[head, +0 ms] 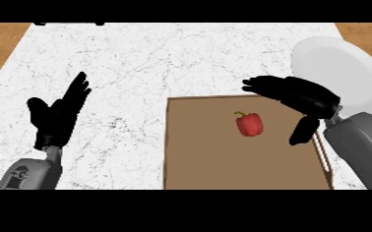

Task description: Pick the bell pepper from the tray and place it in the plate

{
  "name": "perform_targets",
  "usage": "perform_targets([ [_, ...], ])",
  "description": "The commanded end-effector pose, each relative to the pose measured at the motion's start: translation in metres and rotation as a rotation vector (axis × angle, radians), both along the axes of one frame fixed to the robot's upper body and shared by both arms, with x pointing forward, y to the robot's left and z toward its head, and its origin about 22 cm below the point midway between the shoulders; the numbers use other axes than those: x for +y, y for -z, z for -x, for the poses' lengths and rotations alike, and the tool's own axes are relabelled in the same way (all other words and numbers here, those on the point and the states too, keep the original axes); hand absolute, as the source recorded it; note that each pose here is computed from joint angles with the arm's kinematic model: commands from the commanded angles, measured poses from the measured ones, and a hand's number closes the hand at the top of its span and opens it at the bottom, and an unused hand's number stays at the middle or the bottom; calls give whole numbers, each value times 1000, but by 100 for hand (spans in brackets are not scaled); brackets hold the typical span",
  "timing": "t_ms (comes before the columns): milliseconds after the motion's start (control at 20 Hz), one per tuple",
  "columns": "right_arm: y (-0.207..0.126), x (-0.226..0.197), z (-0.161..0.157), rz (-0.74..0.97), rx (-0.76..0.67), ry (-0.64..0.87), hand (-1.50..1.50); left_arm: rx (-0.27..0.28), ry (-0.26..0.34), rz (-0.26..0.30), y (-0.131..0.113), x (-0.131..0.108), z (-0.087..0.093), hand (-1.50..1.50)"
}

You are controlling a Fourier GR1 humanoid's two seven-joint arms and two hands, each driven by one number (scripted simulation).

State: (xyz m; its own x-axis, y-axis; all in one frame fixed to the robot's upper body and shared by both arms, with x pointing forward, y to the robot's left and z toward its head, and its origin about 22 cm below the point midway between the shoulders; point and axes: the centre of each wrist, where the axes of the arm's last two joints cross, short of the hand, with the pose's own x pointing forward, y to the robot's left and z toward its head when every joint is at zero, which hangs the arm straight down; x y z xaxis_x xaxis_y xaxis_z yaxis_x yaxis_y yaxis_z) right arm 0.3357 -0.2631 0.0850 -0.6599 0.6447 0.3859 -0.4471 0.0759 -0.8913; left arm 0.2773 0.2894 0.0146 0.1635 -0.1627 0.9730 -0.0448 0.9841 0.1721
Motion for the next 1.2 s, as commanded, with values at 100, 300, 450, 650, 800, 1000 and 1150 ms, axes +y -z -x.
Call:
perform_targets([
  [100,15,26,-4,166,-10,17,-150,1,-8,-6,-24,-4,-18,0],
  [300,11,37,3,194,-26,11,-150,12,-5,12,2,2,7,0],
  [450,4,47,5,262,20,15,-150,0,-12,15,-3,-7,-10,0],
  [650,21,50,-5,269,20,17,-150,-11,3,-14,0,14,-1,0],
  [800,27,50,-15,287,2,32,-150,-2,17,7,3,-20,-11,0],
  [1000,37,75,-3,309,-24,29,-150,4,-10,-8,6,-14,-15,0],
  [1150,41,76,-7,325,-30,31,-150,-8,-11,4,-10,-1,-16,0],
])
